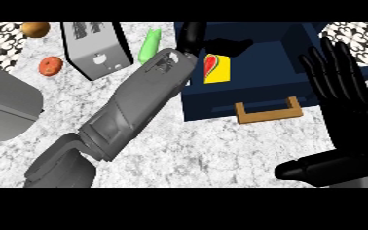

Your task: Pick up the cup, place it into the drawer and close the drawer

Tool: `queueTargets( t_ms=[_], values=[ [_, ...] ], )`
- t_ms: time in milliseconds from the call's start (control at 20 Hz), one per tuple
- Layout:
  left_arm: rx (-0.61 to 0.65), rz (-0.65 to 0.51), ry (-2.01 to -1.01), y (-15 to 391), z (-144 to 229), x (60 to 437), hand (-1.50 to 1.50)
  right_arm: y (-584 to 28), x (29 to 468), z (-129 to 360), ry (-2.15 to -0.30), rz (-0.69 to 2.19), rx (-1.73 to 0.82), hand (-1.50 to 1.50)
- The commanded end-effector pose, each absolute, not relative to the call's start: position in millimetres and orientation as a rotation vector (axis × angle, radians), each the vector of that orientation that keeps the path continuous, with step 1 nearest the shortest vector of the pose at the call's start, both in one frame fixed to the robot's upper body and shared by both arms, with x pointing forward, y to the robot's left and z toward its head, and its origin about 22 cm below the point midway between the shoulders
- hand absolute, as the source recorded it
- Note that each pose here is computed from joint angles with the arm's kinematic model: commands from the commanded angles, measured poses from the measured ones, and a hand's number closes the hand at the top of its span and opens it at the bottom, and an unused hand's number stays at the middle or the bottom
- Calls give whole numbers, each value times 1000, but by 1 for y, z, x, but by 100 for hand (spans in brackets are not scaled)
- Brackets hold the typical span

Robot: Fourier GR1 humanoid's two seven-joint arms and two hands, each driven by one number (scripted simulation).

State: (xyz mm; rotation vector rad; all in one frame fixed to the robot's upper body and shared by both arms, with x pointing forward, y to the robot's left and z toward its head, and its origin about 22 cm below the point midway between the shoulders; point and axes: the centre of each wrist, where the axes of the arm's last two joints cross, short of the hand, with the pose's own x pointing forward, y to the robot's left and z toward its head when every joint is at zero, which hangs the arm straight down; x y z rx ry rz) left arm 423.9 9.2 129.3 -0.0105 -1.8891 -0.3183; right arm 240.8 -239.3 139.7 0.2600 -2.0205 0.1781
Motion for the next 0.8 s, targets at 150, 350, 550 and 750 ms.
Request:
queueTargets(
  t_ms=[150,350,550,750],
  values=[
    [-166,-209,-1967,-1,153,423,-150,-244,239,151,-2024,162,337,-150],
    [-287,-145,-2001,3,147,421,-150,-258,234,141,-1994,138,337,-150],
    [-318,-86,-1943,16,154,426,-150,-267,225,149,-2004,220,320,150],
    [-326,-1,-1960,43,139,423,-150,-278,218,145,-1974,382,257,150]
  ],
)
